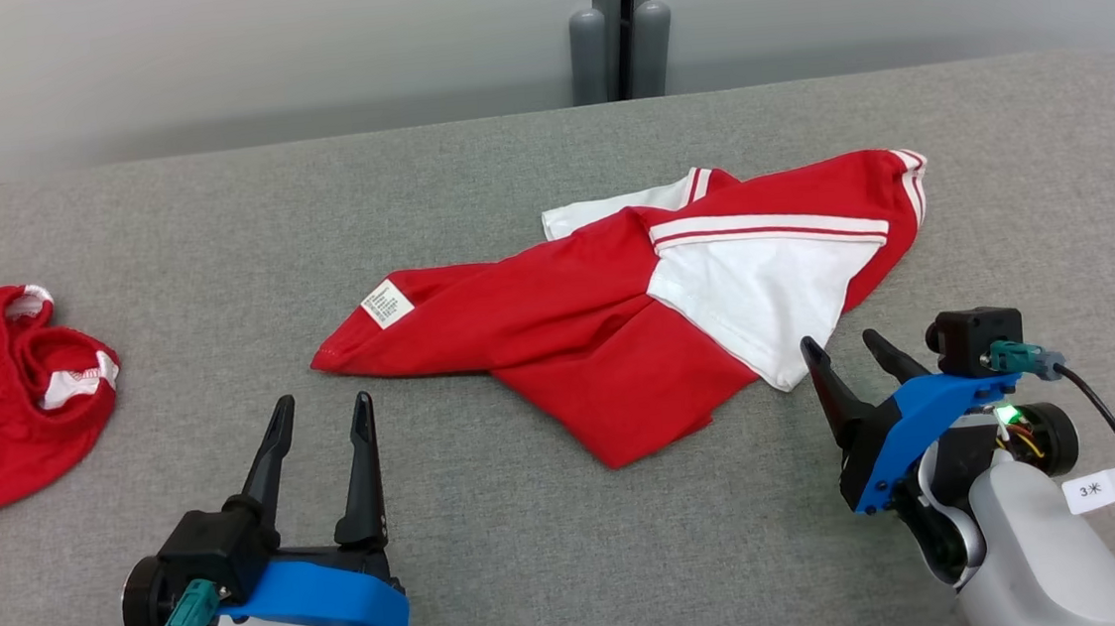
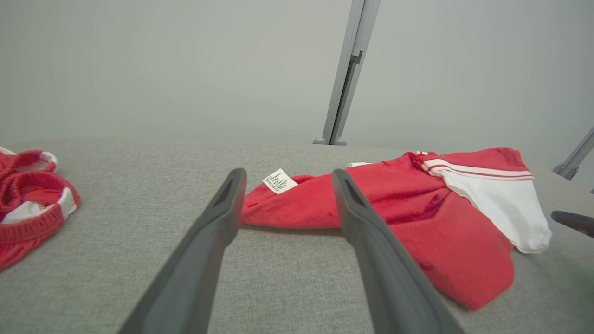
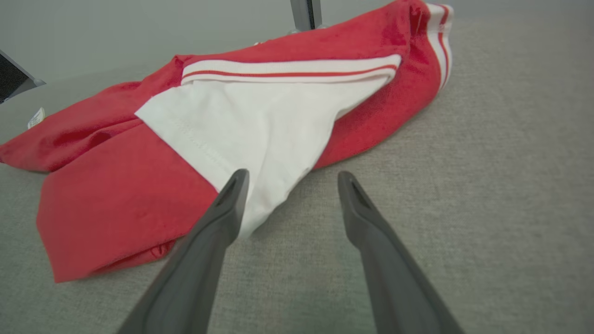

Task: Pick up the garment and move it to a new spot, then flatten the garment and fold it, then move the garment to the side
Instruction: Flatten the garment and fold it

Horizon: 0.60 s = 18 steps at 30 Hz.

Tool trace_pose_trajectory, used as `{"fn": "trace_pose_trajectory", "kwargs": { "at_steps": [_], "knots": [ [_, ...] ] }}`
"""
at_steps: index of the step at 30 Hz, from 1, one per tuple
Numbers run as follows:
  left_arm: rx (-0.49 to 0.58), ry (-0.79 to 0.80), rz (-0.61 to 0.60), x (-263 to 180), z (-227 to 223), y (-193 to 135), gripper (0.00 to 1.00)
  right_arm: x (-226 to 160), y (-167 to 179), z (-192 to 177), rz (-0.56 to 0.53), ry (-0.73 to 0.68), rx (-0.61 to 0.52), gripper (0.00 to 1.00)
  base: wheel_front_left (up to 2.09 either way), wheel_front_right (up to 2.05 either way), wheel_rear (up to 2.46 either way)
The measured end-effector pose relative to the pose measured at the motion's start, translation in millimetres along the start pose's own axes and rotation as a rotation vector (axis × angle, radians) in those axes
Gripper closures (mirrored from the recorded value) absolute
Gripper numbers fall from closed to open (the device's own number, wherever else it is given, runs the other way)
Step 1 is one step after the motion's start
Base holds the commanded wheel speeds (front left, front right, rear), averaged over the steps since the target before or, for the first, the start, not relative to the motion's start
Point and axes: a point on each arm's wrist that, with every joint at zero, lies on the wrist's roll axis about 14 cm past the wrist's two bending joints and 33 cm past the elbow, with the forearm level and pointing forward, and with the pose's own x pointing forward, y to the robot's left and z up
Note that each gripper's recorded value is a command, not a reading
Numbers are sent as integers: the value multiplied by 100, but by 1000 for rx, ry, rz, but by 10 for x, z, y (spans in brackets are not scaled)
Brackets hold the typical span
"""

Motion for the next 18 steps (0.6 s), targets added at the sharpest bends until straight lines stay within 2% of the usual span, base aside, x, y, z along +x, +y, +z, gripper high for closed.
{"fn": "trace_pose_trajectory", "kwargs": {
  "at_steps": [6,7,8,9,13,18],
  "knots": [
    [10,10,19,-11,-26,91,0,125,93,-129,26,55,45,0,0,0,0],
    [11,12,24,-18,-33,111,0,160,124,-121,35,56,48,25,0,0,0],
    [12,15,28,-26,-41,127,0,196,152,-95,42,49,50,97,0,0,0],
    [13,17,32,-33,-46,145,0,230,187,-71,51,44,41,100,0,0,0],
    [14,18,41,-37,-46,179,0,275,239,-18,65,13,40,100,0,0,0],
    [16,5,31,-34,1,132,0,175,60,43,13,-26,18,100,0,0,0]
  ]
}}
